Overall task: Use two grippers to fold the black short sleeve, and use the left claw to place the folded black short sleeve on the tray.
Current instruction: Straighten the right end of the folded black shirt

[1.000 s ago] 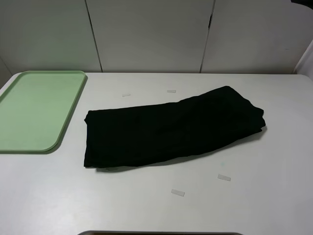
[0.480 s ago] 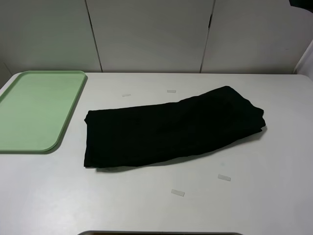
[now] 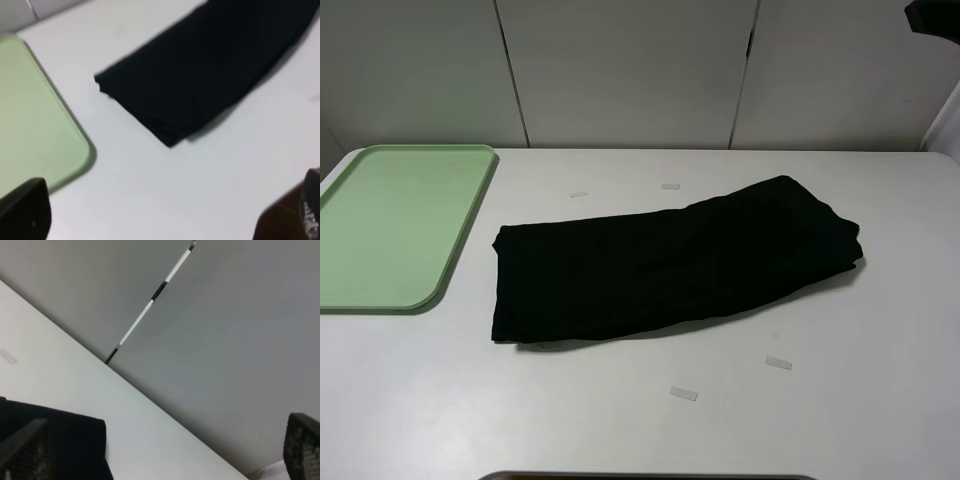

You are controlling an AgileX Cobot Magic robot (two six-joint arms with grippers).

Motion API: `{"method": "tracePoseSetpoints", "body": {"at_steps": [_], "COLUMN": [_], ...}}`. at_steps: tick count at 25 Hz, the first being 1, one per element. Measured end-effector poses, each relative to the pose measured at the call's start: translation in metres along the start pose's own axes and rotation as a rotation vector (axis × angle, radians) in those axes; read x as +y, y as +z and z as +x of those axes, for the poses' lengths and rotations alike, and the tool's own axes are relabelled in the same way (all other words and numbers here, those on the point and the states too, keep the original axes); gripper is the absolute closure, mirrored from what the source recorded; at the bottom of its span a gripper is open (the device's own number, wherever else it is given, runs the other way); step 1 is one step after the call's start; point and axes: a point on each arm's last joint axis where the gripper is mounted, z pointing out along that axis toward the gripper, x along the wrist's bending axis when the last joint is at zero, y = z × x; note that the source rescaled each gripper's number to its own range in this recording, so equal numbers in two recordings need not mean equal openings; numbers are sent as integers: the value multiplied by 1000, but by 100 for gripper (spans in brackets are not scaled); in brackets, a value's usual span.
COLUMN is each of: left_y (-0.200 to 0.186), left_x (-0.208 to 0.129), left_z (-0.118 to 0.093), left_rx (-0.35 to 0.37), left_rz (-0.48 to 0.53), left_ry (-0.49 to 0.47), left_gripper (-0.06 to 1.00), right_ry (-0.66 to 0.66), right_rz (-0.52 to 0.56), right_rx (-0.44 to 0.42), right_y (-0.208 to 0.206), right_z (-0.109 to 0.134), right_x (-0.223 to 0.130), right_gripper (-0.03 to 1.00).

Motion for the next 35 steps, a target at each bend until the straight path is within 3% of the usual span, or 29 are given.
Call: {"method": "tracePoseSetpoints", "body": {"at_steps": [3,11,16,24,30,35], "left_y": [13,15,15,15,15,16], "left_x": [-8,-7,-7,-7,-7,-6], "left_z": [-1,-1,-4,1,1,-1], "left_rx": [-13,-21,-45,0,6,102], "left_rz": [43,33,30,29,29,32], "left_ry": [-8,-23,-142,-121,-122,-186], "left_gripper": [-6,-6,-6,-6,-6,-6], "right_ry": [25,198,349,498,562,582], "right_rz": [9,75,153,286,290,309], "right_rx": [11,54,104,162,216,245], "right_y": [0,0,-2,-5,-6,-7], "right_z": [1,6,12,20,25,28], "right_x": [-1,-6,-12,-21,-19,-19], "right_gripper": [-3,-3,-3,-3,-3,-3]}}
